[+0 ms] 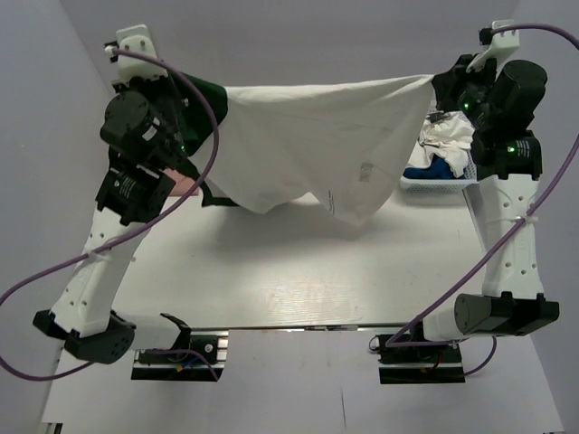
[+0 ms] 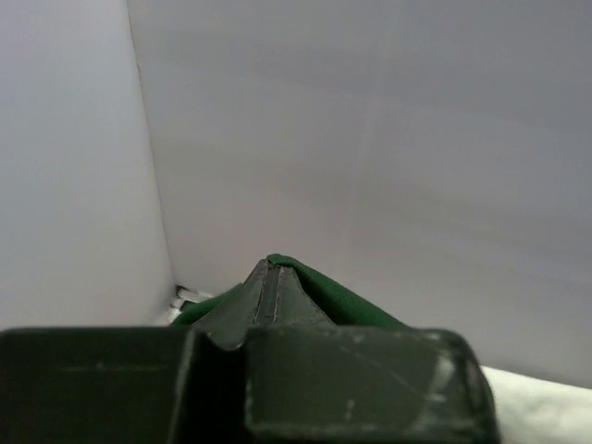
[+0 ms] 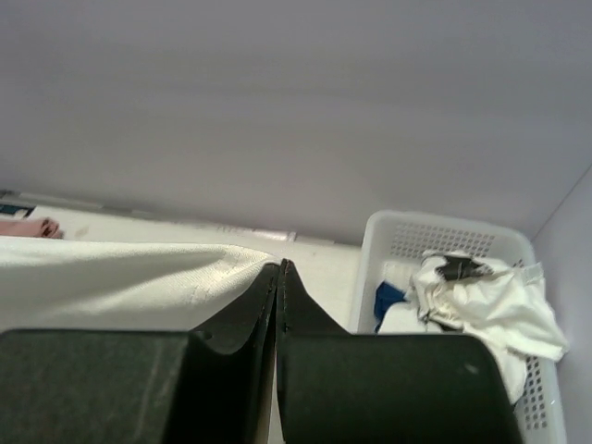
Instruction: Fold and stack the t-shirts
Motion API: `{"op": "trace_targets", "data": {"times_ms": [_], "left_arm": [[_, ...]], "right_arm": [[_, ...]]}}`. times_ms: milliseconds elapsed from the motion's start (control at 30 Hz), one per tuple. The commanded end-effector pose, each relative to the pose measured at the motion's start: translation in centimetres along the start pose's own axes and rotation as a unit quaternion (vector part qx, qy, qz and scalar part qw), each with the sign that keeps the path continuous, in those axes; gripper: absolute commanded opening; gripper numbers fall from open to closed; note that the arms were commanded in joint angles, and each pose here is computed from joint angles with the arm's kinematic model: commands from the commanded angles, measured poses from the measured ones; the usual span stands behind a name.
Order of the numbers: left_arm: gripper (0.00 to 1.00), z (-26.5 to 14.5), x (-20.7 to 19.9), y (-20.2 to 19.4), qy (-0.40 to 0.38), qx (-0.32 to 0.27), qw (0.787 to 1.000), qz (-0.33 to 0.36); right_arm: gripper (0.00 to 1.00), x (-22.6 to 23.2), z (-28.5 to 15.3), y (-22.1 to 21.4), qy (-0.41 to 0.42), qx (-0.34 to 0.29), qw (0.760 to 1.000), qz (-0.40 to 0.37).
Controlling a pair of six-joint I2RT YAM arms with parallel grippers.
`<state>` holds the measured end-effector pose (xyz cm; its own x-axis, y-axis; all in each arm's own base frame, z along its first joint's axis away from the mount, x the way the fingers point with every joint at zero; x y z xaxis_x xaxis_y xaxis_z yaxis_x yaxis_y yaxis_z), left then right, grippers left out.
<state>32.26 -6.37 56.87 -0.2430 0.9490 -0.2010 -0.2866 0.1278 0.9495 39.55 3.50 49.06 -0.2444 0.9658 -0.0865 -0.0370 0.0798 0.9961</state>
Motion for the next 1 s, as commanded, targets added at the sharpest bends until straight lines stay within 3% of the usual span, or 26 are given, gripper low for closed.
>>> {"op": "trace_targets", "data": {"times_ms": [0, 33, 100, 133, 200, 367, 400, 433, 467, 500, 567, 600, 767, 967], "left_arm": [[0.0, -0.6, -0.6, -5.0, -0.023, 0.062, 0.998, -0.004], [0.0, -0.7, -0.9, -6.9, -0.026, 0.081, 0.996, -0.002], [0.0, -0.5, -2.3, -14.3, -0.025, 0.157, 0.987, 0.014], [0.0, -0.5, -2.6, -17.0, -0.018, 0.184, 0.983, 0.019], [0.0, -0.6, -2.5, -25.2, 0.011, 0.266, 0.963, 0.036], [0.0, -2.8, -1.5, -37.3, 0.039, 0.393, 0.918, 0.036], [0.0, -3.1, -1.4, -38.5, 0.041, 0.405, 0.913, 0.038], [0.0, -3.1, -1.2, -39.3, 0.042, 0.415, 0.908, 0.04], [0.0, -3.4, -0.9, -41.1, 0.049, 0.429, 0.901, 0.049], [0.0, -3.6, -0.8, -41.8, 0.052, 0.435, 0.897, 0.054], [0.0, -3.9, -0.5, -42.9, 0.057, 0.449, 0.889, 0.069], [0.0, -4.1, -0.6, -43.4, 0.057, 0.455, 0.886, 0.066], [0.0, -4.6, -0.4, -44.5, 0.057, 0.465, 0.88, 0.071], [0.0, -5.0, 0.4, -44.6, 0.063, 0.466, 0.878, 0.085]], "right_arm": [[0.0, 1.2, -0.3, -5.0, 0.033, 0.098, 0.994, 0.038], [0.0, 1.7, 0.2, -8.5, 0.046, 0.149, 0.985, 0.068], [0.0, 2.3, 0.6, -11.4, 0.055, 0.182, 0.976, 0.103], [0.0, 3.1, 1.2, -15.7, 0.073, 0.225, 0.963, 0.126], [0.0, 3.9, 1.9, -19.5, 0.089, 0.266, 0.948, 0.152], [0.0, 4.7, 1.7, -29.5, 0.07, 0.373, 0.908, 0.176], [0.0, 5.9, 1.5, -31.5, 0.076, 0.399, 0.897, 0.176], [0.06, 6.0, 1.3, -32.4, 0.074, 0.41, 0.893, 0.17], [0.2, 5.9, 0.7, -33.7, 0.063, 0.426, 0.887, 0.165], [0.42, 6.1, 0.6, -34.4, 0.051, 0.435, 0.886, 0.154], [0.64, 6.2, 0.1, -35.2, 0.04, 0.448, 0.882, 0.14], [0.9, 6.2, 0.0, -35.0, 0.031, 0.445, 0.885, 0.134], [0.9, 7.0, -1.3, -35.0, 0.03, 0.443, 0.885, 0.138], [0.9, 7.4, -5.7, -36.8, 0.005, 0.477, 0.865, 0.155]]}}
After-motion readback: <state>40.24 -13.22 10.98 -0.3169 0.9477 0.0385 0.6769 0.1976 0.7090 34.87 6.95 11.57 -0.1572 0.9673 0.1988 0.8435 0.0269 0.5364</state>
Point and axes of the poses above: each gripper's point midway between its finger pads, its own z axis out along the fingers, its own x axis along the line the jaws close on, y = z × x, the point moved 3 cm from there along -z, back along the fingers, and after that the axes turned 8 degrees about -z, right-handed, at the moved point
